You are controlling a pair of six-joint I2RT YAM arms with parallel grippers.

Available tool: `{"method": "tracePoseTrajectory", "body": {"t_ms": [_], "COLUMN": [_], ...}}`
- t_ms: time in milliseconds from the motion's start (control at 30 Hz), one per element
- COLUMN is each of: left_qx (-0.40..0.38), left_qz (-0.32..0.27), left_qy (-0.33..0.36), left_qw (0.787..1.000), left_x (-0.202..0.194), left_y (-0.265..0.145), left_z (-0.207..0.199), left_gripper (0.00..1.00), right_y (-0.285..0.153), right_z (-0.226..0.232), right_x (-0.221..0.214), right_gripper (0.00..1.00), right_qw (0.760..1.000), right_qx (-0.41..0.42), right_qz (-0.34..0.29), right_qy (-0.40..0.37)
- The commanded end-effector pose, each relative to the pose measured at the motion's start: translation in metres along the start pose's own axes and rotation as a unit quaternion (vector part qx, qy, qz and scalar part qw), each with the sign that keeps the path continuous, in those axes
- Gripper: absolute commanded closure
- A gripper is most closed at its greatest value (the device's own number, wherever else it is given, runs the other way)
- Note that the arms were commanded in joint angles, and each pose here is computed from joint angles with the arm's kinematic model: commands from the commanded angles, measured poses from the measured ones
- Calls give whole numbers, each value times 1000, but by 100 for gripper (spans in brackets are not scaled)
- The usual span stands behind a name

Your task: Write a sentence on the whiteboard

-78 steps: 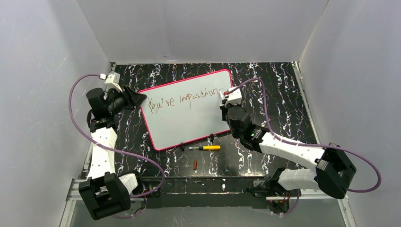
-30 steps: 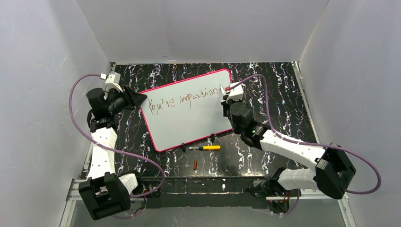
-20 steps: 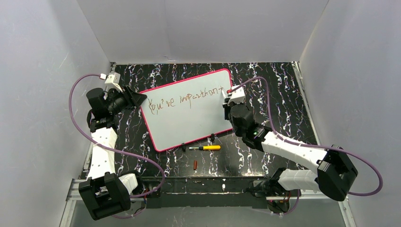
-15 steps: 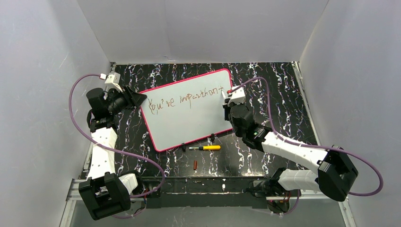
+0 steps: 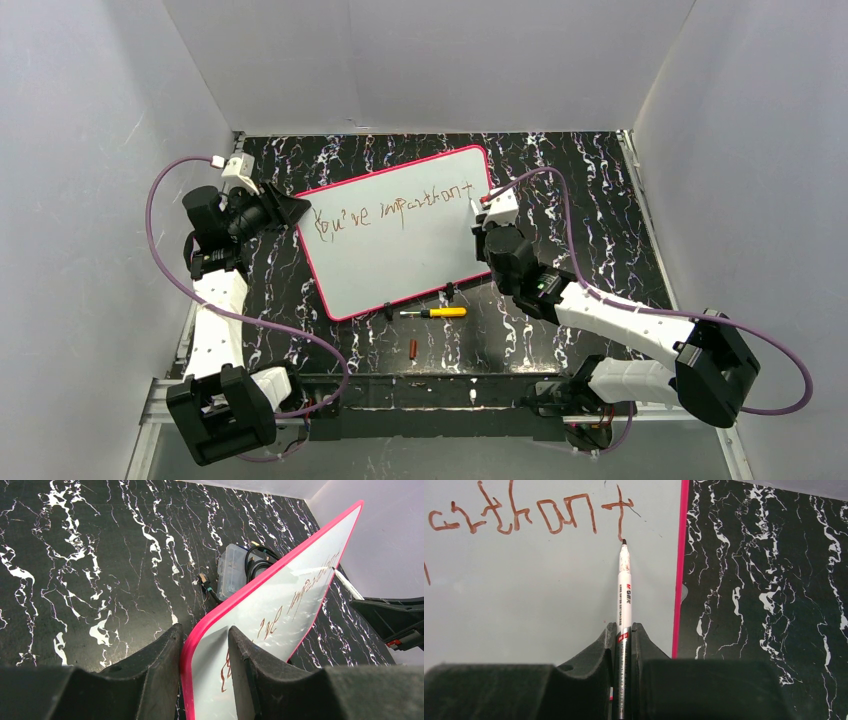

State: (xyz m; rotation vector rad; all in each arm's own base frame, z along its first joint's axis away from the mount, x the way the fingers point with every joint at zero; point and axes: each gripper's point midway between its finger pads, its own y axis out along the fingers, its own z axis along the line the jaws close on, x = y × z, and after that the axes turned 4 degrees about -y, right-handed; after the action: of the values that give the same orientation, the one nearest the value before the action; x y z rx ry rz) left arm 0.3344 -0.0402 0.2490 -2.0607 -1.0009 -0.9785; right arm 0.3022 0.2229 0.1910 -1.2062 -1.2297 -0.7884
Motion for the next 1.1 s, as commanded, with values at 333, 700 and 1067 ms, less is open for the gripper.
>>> {"method": "tracePoseTrajectory", "body": {"t_ms": [333, 700, 1067], "left_qx": [-19, -19, -19], "left_qz": [-8, -9, -10], "left_qy": [17, 17, 18], "left_qw": [1000, 1000, 1000], "left_x": [4, 4, 4], "left_y": [-5, -5, -6], "left_z": [-13, -14, -14], "left_gripper": [64, 64, 64], "right_y": [-12, -54, -60], "right_z": [-3, 116, 205], "right_x": [56, 51, 26], "right_gripper": [99, 99, 99], "right_qw": [997, 974, 955], "right_qx": [14, 202, 282], "right_qz": [-76, -92, -72], "right_qy": [10, -46, -60]}}
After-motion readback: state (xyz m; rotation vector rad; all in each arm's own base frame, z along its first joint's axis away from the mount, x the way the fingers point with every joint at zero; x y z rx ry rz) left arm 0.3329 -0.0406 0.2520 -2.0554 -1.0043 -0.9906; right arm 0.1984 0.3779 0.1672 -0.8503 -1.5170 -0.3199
